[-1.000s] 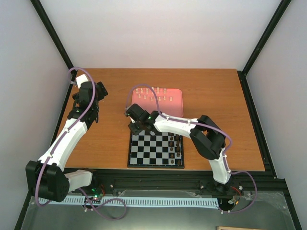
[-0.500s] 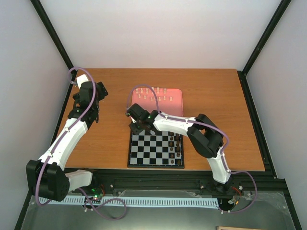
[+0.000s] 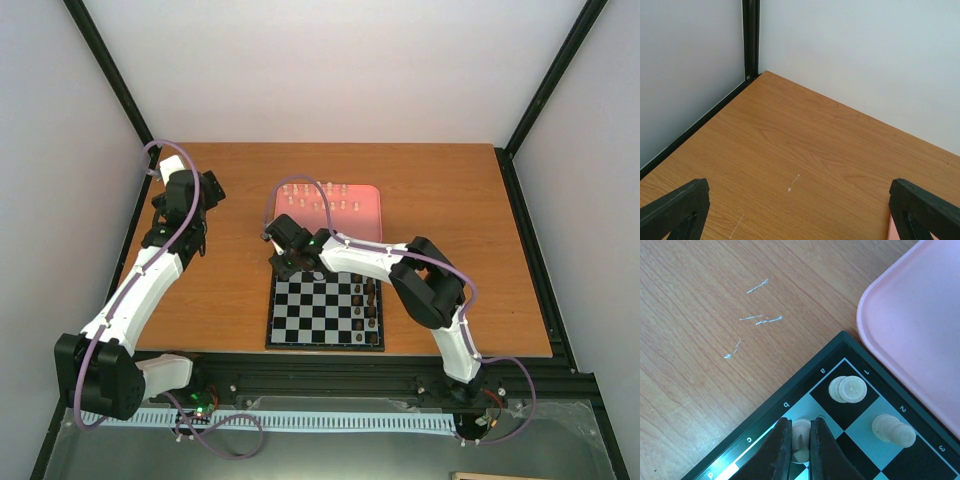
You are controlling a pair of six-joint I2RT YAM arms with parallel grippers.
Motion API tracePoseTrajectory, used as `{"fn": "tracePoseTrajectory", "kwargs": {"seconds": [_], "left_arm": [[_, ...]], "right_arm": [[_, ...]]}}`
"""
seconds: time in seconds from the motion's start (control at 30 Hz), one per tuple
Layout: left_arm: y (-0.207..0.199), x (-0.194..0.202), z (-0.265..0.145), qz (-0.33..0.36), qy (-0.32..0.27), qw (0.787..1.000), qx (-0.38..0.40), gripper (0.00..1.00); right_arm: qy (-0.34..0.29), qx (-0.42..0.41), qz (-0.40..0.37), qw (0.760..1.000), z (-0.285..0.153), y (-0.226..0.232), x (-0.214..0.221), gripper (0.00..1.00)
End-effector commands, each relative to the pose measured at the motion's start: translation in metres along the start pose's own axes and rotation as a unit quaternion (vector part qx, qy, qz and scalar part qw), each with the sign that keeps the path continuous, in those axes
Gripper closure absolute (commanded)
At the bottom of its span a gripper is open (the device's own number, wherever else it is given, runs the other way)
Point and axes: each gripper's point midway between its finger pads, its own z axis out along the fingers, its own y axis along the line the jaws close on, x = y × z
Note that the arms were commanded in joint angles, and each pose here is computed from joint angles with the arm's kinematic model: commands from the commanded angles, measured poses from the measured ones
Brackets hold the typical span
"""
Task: Set up the chess pieces on the board
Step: Place the chess piece on the chessboard.
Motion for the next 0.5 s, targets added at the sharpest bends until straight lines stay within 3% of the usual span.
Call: {"fn": "tracePoseTrajectory", "kwargs": {"seconds": [0.0,0.47], "left_arm": [[-0.004,-0.013,-0.002,-0.004,-0.014,1.000,0.003,0.00],[-0.005,-0.014,-0.002,-0.005,-0.013,1.000,0.005,0.00]], "right_arm": [[-0.008,0.000,0.002,1.000,0.006,-0.002,-0.008,0.96],[-0.030,-0.011,0.002,1.000,-0.020,0.001,-0.015,0.75]]}}
